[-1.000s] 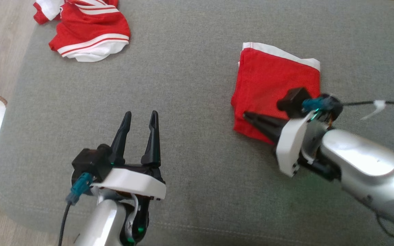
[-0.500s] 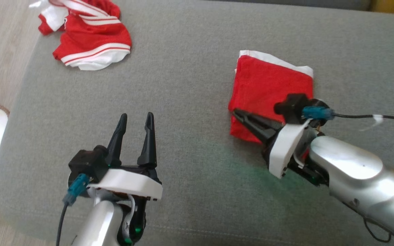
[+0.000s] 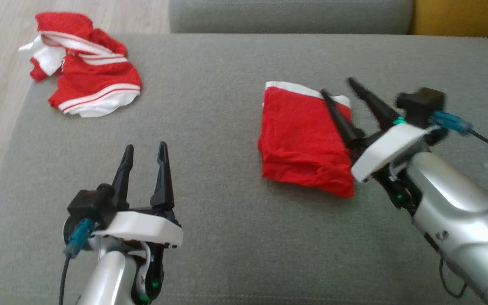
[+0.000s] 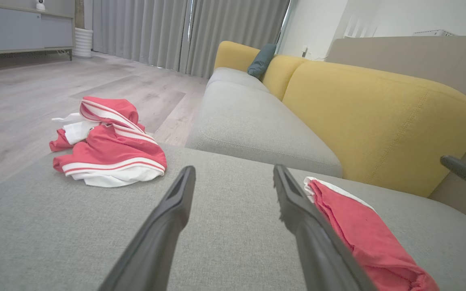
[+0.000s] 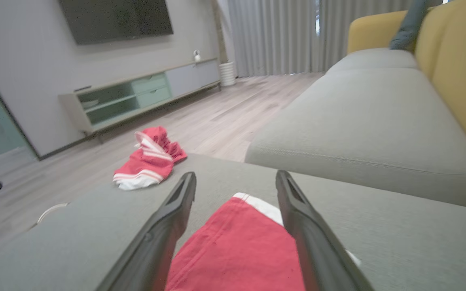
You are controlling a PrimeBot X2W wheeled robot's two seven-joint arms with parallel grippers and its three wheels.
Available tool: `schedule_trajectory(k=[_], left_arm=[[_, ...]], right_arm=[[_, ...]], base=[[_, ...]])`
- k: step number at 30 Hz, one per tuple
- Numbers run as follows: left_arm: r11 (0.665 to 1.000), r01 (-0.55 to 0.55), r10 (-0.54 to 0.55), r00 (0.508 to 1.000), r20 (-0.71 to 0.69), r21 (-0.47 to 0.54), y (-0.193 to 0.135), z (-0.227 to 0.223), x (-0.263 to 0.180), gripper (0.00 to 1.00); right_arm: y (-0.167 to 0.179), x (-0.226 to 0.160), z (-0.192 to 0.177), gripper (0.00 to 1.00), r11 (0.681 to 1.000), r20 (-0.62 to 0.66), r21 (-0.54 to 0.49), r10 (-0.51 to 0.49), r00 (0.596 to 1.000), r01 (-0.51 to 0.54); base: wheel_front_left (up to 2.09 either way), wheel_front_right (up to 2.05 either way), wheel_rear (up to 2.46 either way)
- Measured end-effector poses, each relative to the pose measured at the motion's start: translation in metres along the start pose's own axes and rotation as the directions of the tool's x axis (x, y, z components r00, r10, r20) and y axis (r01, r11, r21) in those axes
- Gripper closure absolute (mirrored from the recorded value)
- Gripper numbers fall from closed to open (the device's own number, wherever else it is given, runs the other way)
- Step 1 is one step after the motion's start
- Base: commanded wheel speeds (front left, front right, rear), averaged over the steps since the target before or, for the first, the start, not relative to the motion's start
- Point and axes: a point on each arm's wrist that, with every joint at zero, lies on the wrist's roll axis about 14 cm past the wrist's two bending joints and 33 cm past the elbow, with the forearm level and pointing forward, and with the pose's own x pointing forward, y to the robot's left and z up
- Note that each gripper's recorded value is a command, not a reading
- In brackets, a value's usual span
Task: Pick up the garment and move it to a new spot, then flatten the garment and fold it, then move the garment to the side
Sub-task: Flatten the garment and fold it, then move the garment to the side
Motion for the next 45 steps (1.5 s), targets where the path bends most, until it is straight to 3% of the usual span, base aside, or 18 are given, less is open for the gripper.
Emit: schedule_trajectory(k=[6, 19, 45], left_arm=[[1.0, 0.02, -0.02, 1.0, -0.005, 0.014, -0.007, -0.001, -0.006, 0.0], [0.999, 0.041, -0.039, 0.998, -0.041, 0.029, -0.01, -0.013, -0.03, 0.0], [0.998, 0.042, -0.039, 0.997, -0.068, 0.043, -0.008, -0.021, -0.032, 0.0]], right_arm=[[-0.035, -0.035, 0.009, 0.0, 0.979, 0.101, 0.047, -0.204, 0.974, 0.2], [-0.037, -0.104, -0.029, 0.0, 0.899, 0.12, 0.092, -0.437, 0.891, 0.428], [-0.028, -0.111, -0.033, 0.0, 0.898, 0.106, 0.097, -0.438, 0.893, 0.429]], base=[[0.0, 0.0, 0.0], [0.0, 0.0, 0.0], [0.0, 0.0, 0.0]])
